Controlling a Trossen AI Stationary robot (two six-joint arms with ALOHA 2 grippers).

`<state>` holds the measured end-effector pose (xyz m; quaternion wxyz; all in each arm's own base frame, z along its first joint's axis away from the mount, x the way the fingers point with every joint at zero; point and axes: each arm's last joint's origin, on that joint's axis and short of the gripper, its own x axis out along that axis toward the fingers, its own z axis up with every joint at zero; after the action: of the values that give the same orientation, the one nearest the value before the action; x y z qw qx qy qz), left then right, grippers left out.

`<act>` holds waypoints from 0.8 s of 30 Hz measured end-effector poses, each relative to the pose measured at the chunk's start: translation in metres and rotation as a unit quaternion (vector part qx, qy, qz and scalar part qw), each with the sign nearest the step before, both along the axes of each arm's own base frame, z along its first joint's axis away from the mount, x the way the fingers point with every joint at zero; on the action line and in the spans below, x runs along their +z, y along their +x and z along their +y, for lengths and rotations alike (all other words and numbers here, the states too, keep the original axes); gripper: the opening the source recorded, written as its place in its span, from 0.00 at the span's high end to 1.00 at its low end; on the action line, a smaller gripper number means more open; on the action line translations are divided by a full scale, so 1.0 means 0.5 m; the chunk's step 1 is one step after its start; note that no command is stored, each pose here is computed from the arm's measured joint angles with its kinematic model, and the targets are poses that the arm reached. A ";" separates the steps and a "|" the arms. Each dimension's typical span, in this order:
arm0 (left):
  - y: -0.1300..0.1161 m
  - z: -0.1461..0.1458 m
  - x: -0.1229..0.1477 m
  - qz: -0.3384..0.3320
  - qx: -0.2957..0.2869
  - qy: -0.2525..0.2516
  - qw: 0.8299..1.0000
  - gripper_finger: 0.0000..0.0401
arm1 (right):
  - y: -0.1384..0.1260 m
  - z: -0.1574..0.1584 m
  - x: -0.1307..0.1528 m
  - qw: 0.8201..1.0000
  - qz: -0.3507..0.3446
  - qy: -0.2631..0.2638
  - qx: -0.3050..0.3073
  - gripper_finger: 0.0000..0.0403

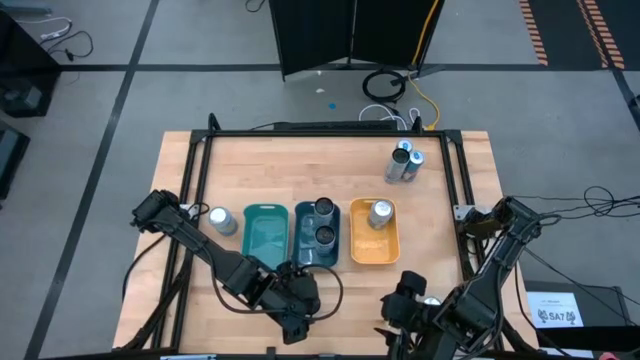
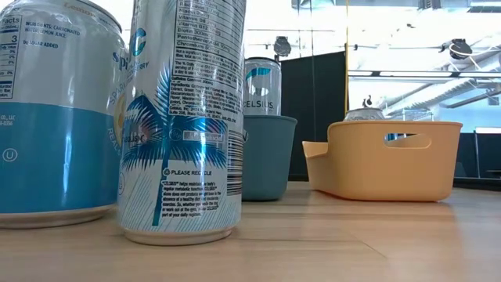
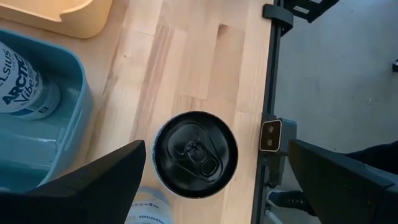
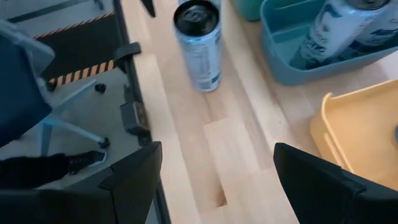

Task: Sort soda cans
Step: Put the black soda can into the blue bin

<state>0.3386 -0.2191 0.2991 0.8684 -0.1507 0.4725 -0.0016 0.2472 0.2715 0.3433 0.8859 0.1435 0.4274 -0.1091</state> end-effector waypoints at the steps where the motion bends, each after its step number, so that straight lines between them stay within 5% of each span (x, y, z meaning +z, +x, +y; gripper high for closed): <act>1: 0.000 0.000 0.000 0.000 0.000 0.000 1.000 0.00 | -0.001 0.000 0.000 1.000 -0.002 -0.003 -0.002 0.25; 24: 0.027 -0.020 -0.077 0.043 -0.005 0.029 0.999 0.00 | -0.004 0.001 0.000 0.999 0.002 -0.028 0.027 0.25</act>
<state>0.3519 -0.2293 0.2606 0.8511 -0.1230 0.5102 0.0142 0.2450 0.2721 0.3430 0.8913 0.1071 0.4296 -0.0976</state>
